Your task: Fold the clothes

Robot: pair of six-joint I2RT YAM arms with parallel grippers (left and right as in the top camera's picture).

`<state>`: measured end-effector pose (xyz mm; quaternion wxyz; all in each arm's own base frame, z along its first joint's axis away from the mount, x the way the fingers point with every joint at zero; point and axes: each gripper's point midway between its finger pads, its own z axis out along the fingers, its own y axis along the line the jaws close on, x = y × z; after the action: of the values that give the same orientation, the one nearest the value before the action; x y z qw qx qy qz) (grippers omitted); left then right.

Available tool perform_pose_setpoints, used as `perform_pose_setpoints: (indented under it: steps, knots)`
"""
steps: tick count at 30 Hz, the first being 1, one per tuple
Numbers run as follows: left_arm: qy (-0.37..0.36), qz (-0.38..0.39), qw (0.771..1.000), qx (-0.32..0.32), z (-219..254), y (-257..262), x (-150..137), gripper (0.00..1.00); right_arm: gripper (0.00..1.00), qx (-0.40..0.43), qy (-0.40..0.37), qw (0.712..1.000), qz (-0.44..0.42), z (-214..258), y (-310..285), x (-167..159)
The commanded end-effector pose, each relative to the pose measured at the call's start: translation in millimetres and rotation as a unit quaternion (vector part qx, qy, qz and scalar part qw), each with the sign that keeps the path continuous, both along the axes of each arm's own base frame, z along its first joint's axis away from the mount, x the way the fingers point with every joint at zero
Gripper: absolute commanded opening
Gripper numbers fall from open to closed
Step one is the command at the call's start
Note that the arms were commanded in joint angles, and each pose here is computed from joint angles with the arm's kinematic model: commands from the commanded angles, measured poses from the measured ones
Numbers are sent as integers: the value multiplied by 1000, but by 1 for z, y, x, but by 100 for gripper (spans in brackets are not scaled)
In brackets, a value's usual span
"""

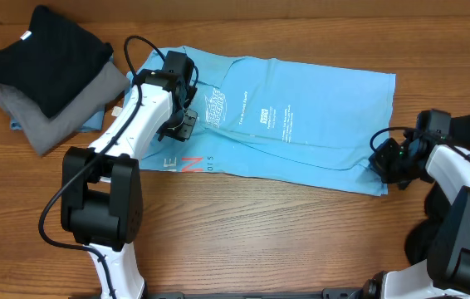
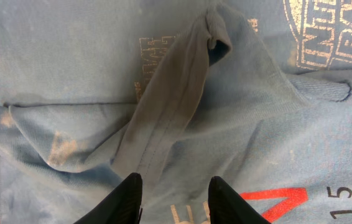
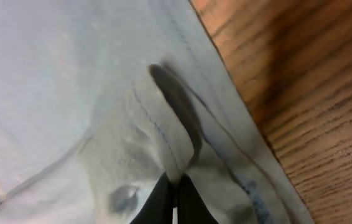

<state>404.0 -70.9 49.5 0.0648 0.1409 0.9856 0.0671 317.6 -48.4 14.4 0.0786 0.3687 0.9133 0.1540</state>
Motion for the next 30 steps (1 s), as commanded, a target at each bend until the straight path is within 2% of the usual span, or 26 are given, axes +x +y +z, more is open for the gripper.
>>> perform_pose_setpoints:
  steps: [1,10,16,28,30]
  knots:
    - [6,3,1000,-7,-7,-4,-2,39,4,-5,-37,999,15,22,-5,22]
    - [3,3,1000,-8,-6,-5,-1,39,4,-12,-92,996,14,35,-10,48]
    - [2,3,1000,-8,-6,-5,0,39,4,-6,-125,992,-36,44,-18,68]
    - [-5,3,1000,-10,-6,-6,3,38,4,-14,-158,986,-52,52,-25,83]
    - [-5,3,1000,-10,-6,-6,3,39,8,-14,-156,986,-52,51,-25,82]
